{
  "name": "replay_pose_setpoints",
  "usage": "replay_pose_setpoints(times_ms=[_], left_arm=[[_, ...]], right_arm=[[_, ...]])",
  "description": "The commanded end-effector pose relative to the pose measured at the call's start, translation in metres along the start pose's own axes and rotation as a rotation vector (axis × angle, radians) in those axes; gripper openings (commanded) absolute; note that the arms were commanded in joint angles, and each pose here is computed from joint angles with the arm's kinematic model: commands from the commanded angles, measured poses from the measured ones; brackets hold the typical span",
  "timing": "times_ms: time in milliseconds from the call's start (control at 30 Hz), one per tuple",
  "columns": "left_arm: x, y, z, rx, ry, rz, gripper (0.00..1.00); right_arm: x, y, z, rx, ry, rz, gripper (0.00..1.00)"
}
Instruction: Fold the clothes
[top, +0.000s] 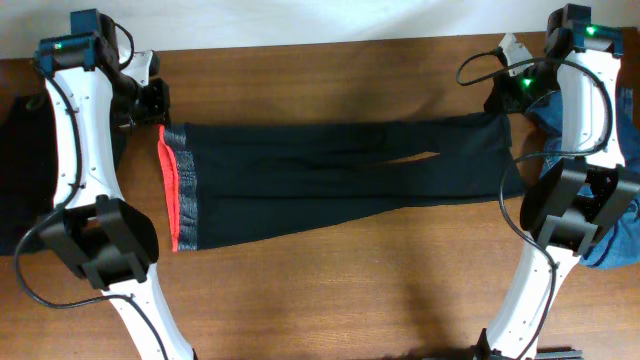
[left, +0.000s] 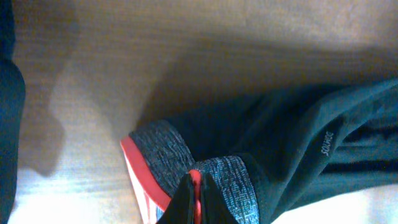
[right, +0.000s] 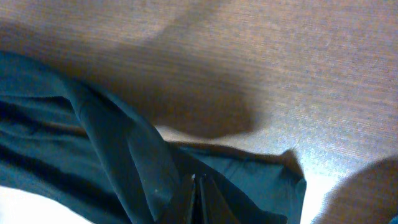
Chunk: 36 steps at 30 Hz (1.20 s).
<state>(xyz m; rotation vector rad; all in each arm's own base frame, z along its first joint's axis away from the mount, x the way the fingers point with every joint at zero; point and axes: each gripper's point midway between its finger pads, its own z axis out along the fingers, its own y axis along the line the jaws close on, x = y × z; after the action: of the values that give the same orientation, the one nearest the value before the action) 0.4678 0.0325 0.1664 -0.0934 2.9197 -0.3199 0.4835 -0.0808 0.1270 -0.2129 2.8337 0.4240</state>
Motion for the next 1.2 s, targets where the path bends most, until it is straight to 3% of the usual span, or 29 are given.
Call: replay_pose_setpoints(times_ms=[0, 433, 900, 1167], left_arm=[[0.001, -0.005, -0.013, 0.007, -0.018, 0.012, 0.0], [0.007, -0.036, -0.028, 0.005, -0.032, 0.069, 0.01], [0.029, -0.034, -0.01, -0.012, 0.053, 0.039, 0.01], [0.048, -0.038, -0.033, -0.016, -0.065, 0.011, 0.01]], right_arm=[[-0.007, 0.007, -0.035, -0.005, -0.078, 0.001, 0.04], [0.009, 0.017, -0.065, -0.013, -0.064, 0.022, 0.04], [0.031, 0.01, -0.062, 0.01, 0.014, 0.062, 0.04], [0.042, 0.008, -0.066, -0.009, 0.043, 0.105, 0.04]])
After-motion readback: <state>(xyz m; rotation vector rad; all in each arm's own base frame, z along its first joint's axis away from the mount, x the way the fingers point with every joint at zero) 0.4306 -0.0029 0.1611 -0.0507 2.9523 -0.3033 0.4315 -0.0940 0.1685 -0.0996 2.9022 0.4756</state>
